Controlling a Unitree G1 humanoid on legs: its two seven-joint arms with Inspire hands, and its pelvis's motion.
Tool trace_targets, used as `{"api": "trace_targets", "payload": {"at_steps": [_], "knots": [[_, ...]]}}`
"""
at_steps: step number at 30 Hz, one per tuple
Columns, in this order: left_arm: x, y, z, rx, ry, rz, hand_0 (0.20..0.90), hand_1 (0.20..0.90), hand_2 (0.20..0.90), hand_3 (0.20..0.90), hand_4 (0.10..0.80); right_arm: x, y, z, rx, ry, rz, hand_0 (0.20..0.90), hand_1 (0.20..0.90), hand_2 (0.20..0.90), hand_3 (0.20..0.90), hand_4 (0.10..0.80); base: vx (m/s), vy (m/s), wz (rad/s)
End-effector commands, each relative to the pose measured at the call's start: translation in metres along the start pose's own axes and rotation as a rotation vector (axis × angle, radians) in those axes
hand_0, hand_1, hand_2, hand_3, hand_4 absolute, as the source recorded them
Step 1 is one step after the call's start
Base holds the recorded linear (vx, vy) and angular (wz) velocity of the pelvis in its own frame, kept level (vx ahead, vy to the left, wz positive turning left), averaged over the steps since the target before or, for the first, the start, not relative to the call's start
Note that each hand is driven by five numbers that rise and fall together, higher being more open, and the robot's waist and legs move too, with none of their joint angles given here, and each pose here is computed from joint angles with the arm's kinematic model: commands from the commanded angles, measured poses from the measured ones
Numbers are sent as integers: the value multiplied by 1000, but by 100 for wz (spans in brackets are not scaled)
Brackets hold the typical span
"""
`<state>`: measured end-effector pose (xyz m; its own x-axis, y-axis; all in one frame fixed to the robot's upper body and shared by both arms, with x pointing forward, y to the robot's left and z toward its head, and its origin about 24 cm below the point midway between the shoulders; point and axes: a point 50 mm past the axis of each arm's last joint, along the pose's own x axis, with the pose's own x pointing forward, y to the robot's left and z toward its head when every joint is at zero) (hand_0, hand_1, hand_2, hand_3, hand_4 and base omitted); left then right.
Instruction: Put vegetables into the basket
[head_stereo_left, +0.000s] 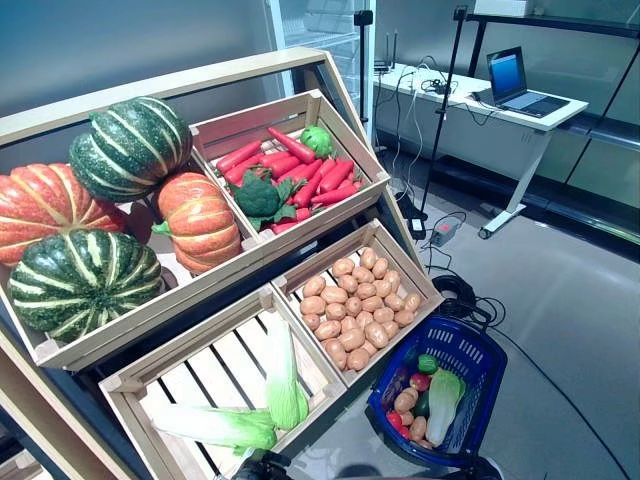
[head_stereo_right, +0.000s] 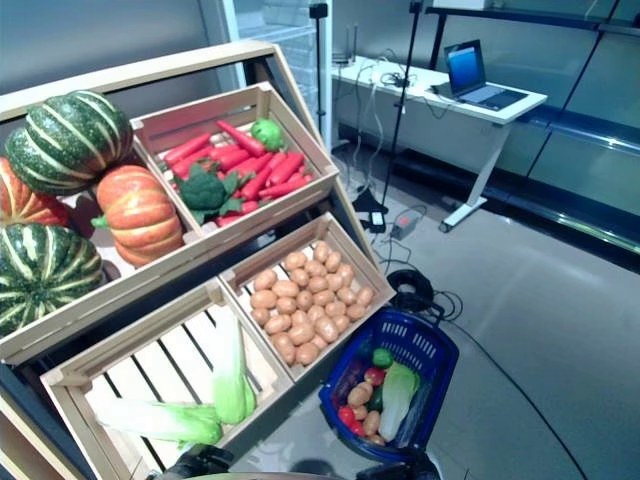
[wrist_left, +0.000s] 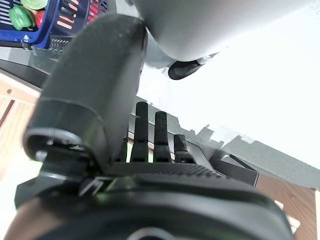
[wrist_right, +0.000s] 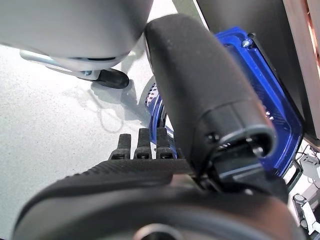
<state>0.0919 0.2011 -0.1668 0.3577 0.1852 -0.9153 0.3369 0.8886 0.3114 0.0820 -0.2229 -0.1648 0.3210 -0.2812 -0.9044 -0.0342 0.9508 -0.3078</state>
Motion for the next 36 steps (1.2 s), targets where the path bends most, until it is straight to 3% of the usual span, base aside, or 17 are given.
{"api": "trace_targets", "payload": {"at_steps": [1,25,29,33,36], "knots": [[3,13,15,51,-25,111,900,900,900,900,800,0,17,14,-19,-39,41,900,900,900,900,800,0,0,0],[4,6,12,31,8,35,900,900,900,900,800,0,19,13,-29,-32,39,900,900,900,900,800,0,0,0],[4,9,29,46,-118,34,900,900,900,900,800,0,18,15,-42,-39,39,900,900,900,900,800,0,0,0],[-3,28,85,65,-376,21,900,900,900,900,800,2,8,27,-43,-61,21,900,900,900,900,800,-48,11,-1],[-10,37,104,99,-480,43,900,900,900,900,800,2,1,30,-44,-68,14,900,900,900,900,800,-46,8,2]]}}
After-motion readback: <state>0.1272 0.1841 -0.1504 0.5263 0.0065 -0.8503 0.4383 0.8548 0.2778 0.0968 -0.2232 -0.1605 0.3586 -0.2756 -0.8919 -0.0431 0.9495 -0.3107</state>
